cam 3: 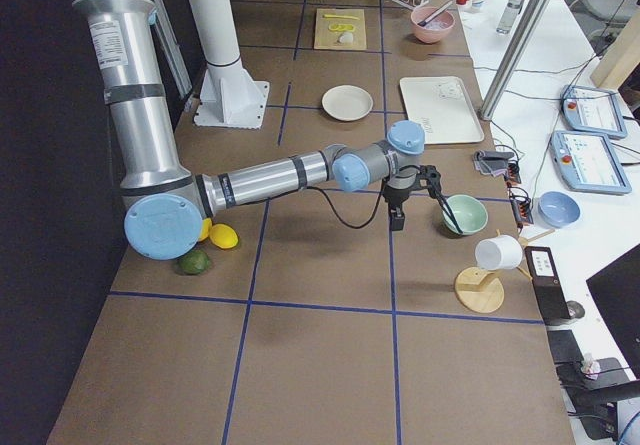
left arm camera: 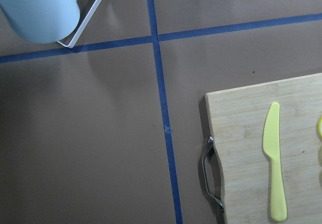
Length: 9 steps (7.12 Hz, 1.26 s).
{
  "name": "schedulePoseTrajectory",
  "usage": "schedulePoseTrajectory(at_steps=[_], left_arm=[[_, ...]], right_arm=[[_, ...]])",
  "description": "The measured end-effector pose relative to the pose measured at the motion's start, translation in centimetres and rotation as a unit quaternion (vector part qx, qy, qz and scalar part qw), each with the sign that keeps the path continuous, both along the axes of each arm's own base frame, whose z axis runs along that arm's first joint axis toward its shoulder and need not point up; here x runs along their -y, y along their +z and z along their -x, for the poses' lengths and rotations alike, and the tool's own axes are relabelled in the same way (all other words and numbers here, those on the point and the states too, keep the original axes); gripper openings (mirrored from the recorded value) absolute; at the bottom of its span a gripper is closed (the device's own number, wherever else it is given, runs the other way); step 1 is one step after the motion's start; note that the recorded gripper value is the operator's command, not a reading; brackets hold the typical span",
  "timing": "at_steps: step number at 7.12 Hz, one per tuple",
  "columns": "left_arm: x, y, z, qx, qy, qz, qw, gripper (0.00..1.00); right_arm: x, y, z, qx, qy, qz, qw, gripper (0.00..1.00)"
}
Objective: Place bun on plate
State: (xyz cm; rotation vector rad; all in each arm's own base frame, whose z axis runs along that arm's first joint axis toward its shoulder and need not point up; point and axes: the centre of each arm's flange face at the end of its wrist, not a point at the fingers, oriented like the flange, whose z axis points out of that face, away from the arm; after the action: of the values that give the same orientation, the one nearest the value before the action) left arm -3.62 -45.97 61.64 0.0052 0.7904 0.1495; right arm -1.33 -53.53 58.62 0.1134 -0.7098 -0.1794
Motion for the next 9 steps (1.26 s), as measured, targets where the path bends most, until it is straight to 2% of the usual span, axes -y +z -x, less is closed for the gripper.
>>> schedulePoseTrajectory(at_steps=[2, 3, 4, 5, 7, 8, 9], left_arm=[[1.2, -1.3, -0.3, -0.003, 0.001, -0.014, 0.9999, 1.00], [2.7, -3.0, -0.5, -0.006, 0.002, -0.036, 0.9993, 1.00], [4.2, -4.7, -1.1, -0.009, 0.005, -0.066, 0.9977, 1.00], [5.4, -6.2, -2.2, -0.020, 0.007, -0.088, 0.9959, 1.00], [6.0, -8.6, -6.6, -0.056, 0.012, -0.093, 0.9940, 1.00], [5.6, -9.9, -10.3, -0.068, 0.026, -0.106, 0.9918, 1.00], [4.6, -11.0, -15.2, -0.079, 0.032, -0.094, 0.9919, 1.00]], right_arm=[[-5.5, 5.6, -6.7, -0.007, 0.010, 0.016, 0.9998, 1.00], [-7.8, 7.0, -8.0, -0.007, 0.019, 0.026, 0.9994, 1.00], [-8.8, 7.3, -8.4, -0.006, 0.026, 0.032, 0.9991, 1.00], [-9.1, 7.2, -8.5, 0.000, 0.030, 0.035, 0.9989, 1.00], [-9.2, 6.8, -8.2, 0.019, 0.035, 0.037, 0.9985, 1.00], [-9.2, 6.8, -8.2, 0.022, 0.035, 0.038, 0.9984, 1.00], [-9.2, 6.8, -8.2, 0.023, 0.035, 0.038, 0.9984, 1.00]])
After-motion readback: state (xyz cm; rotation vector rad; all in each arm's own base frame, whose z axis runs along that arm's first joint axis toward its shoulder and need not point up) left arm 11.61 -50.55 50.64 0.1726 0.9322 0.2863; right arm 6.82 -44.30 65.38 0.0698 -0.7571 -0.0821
